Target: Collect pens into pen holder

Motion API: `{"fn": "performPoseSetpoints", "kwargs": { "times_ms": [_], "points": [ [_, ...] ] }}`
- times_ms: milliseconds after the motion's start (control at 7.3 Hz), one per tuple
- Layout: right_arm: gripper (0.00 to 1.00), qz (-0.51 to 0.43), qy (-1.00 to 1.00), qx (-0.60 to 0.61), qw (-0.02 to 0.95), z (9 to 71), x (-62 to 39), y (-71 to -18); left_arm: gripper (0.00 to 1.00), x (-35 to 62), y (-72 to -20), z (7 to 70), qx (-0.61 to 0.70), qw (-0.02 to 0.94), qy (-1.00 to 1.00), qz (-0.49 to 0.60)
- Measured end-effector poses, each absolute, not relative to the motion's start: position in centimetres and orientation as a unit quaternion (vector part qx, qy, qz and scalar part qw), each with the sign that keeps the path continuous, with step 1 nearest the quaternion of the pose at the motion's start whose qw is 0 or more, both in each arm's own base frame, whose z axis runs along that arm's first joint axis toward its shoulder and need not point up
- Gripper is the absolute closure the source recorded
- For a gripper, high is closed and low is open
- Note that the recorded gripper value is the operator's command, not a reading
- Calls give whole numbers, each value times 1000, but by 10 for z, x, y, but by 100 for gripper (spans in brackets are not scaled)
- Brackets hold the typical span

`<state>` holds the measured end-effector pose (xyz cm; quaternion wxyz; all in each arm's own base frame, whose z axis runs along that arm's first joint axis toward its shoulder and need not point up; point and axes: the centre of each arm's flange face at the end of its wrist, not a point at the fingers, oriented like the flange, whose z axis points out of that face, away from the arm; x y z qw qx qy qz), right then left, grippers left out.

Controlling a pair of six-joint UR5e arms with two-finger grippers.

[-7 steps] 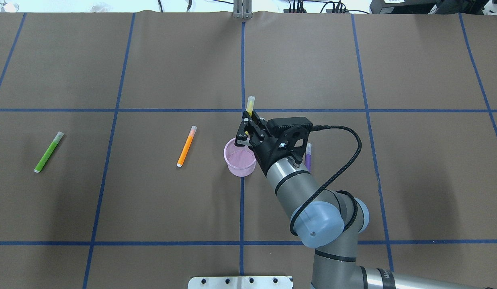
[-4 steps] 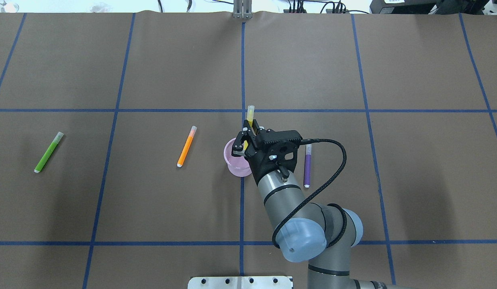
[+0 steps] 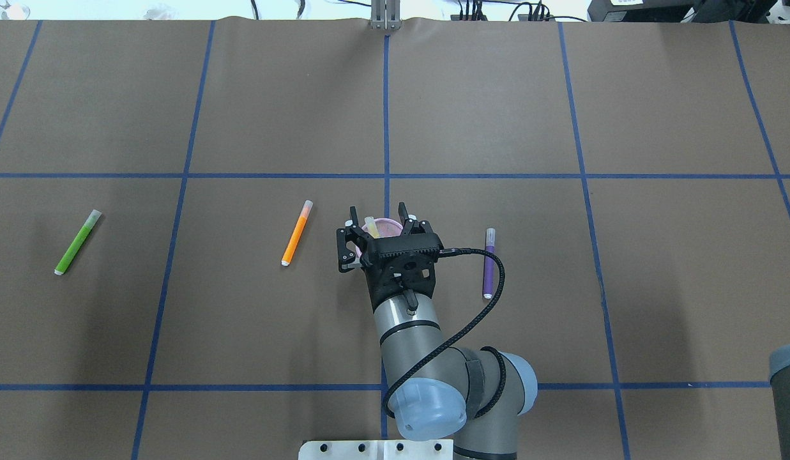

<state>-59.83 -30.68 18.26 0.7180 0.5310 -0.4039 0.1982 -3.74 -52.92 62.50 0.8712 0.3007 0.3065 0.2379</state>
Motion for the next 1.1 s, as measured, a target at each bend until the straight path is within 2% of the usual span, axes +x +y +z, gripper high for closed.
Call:
{"fn": "performPoseSetpoints", "kwargs": {
  "times_ms": [274,685,1095],
  "points": [
    [1,189,-422,512,724,171,-580,-335,0,-37,-529,624,305,869,306,240],
    [1,137,-419,429,788,197,-537,-432,0,-16,-528,619,303,867,326,226],
    [1,87,-397,244,880,230,-434,-529,0,81,-517,596,274,851,421,150]
  ]
}}
